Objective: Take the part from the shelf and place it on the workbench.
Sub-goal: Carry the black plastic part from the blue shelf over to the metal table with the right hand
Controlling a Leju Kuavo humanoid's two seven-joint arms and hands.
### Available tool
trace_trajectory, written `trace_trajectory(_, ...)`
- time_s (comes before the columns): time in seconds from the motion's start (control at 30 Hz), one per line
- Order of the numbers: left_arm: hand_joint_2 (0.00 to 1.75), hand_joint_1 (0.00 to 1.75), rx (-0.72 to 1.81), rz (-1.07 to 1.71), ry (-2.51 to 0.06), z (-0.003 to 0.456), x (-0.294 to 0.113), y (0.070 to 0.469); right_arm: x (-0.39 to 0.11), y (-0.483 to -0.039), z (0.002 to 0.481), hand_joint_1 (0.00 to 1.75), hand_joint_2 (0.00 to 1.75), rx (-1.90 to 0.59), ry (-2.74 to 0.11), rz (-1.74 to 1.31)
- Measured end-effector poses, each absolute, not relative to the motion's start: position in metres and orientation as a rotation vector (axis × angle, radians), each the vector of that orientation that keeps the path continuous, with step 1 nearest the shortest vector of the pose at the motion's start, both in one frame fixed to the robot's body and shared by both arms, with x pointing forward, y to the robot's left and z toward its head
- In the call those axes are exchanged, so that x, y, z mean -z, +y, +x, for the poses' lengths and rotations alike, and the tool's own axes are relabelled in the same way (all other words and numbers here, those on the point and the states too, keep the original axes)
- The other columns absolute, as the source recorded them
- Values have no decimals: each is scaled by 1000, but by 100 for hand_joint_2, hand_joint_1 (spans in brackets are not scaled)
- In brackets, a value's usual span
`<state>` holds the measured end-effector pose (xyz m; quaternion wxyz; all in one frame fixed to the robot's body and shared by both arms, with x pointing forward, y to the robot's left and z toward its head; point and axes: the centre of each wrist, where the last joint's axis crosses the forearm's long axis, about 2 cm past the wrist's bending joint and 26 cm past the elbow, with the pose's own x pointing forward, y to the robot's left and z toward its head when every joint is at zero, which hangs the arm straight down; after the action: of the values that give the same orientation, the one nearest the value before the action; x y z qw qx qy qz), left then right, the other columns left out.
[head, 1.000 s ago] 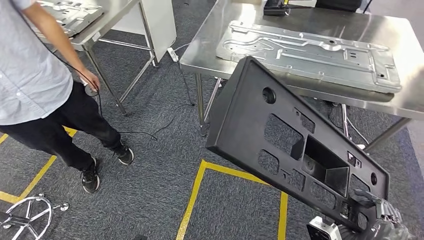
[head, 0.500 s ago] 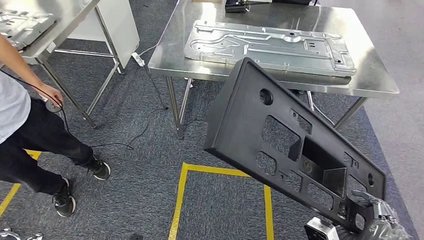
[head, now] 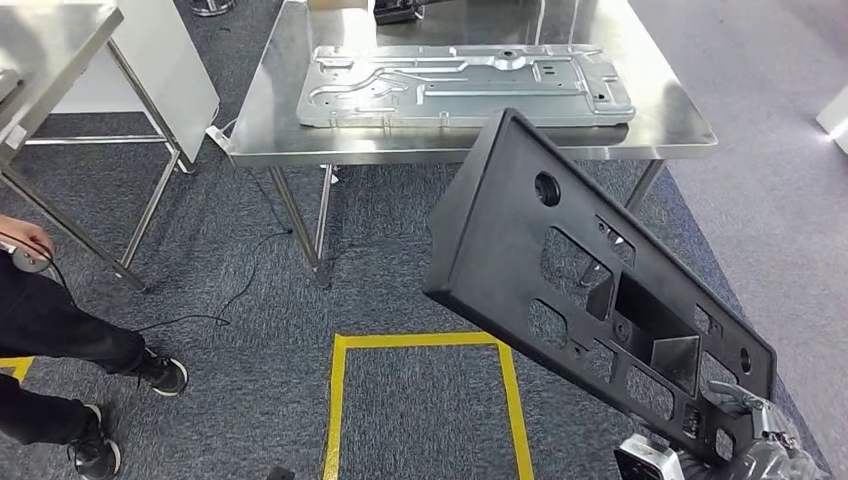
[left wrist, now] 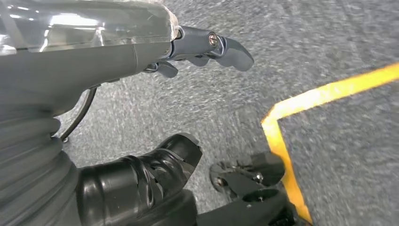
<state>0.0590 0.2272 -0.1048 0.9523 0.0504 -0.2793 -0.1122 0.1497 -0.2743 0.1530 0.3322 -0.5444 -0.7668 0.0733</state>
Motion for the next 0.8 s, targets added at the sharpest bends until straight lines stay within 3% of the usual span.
trace_trajectory(0.8, 175, 0, 238, 87, -560, 55, 106, 228, -162, -273, 156, 175, 175, -254, -2059, -1465)
